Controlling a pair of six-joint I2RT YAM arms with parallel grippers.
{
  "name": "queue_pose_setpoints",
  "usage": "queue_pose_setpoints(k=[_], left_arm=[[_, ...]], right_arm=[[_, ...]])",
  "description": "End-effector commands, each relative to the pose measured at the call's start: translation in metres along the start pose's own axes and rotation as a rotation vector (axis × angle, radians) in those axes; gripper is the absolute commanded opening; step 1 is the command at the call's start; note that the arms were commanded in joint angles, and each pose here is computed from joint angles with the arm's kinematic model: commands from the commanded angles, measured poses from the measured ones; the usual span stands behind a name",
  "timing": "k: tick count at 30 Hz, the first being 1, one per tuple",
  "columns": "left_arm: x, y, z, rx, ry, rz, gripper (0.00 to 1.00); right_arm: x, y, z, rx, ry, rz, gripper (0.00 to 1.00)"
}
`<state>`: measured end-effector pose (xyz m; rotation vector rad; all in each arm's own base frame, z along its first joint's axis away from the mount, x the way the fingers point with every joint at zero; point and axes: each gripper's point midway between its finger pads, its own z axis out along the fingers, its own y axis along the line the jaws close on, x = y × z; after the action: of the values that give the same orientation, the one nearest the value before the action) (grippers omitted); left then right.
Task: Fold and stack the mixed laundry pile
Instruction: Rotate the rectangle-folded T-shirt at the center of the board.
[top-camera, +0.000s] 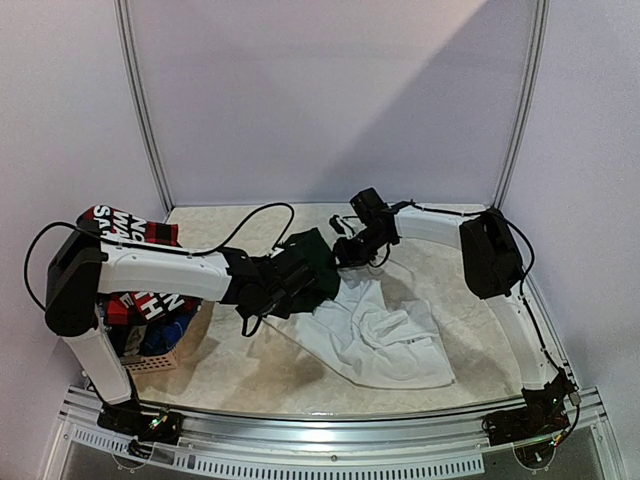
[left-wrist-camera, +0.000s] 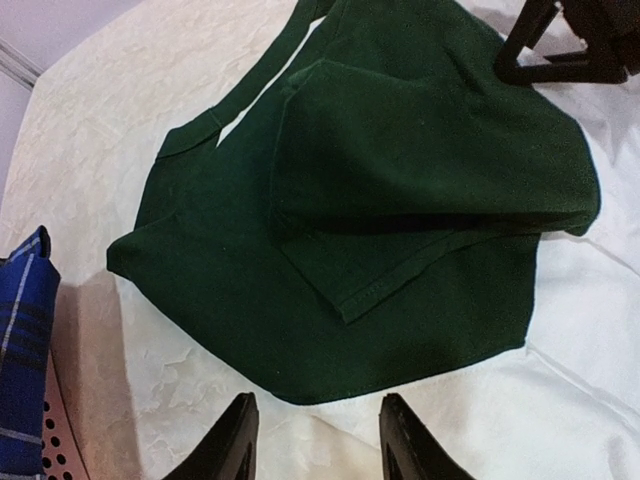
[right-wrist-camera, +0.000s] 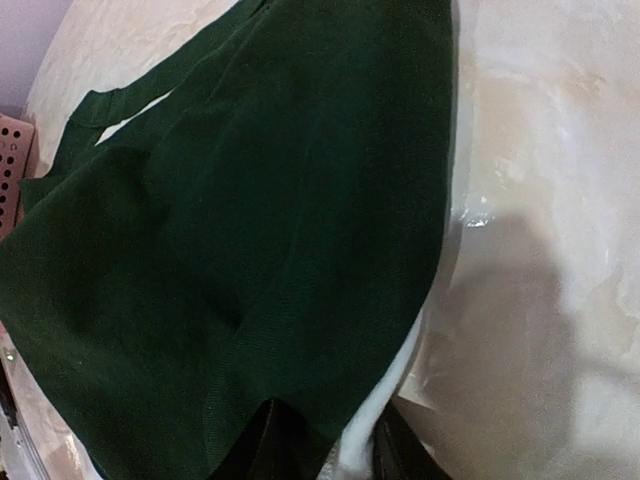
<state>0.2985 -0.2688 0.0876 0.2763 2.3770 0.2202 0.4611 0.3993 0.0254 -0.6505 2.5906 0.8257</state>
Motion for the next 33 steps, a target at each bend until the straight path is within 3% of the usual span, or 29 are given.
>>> queue_pose_setpoints(k=[1,6,11,22,26,33], left_arm=[[0.000,-0.006,-0.002,-0.008,-0.005,0.009,0.42],[0.000,-0.005,-0.002,-0.011,-0.006,0.007,0.41],[0.000,-0.008,-0.001,-0.007,-0.004,0.012,0.41],[-0.016,-0.036,-0.003,0.050,-0.018,0.060,0.43],[-0.021,-0.065,-0.005,0.147,-0.008,0.094,0.49],[-0.019,-0.141,-0.028,0.392,-0.015,0.217,0.59]], right_arm=[[0.016,-0.007,0.014,0.018,0.059,0.025,0.26],[0.011,-0.007,0.011,0.020,0.044,0.045,0.01],[-0.015,-0.028,-0.011,0.057,-0.041,0.156,0.00],[-0.047,-0.178,-0.101,0.284,-0.278,0.621,0.00],[-0.034,-0.219,-0.131,0.345,-0.362,0.770,0.00],[-0.007,-0.253,-0.168,0.457,-0.450,0.935,0.00]])
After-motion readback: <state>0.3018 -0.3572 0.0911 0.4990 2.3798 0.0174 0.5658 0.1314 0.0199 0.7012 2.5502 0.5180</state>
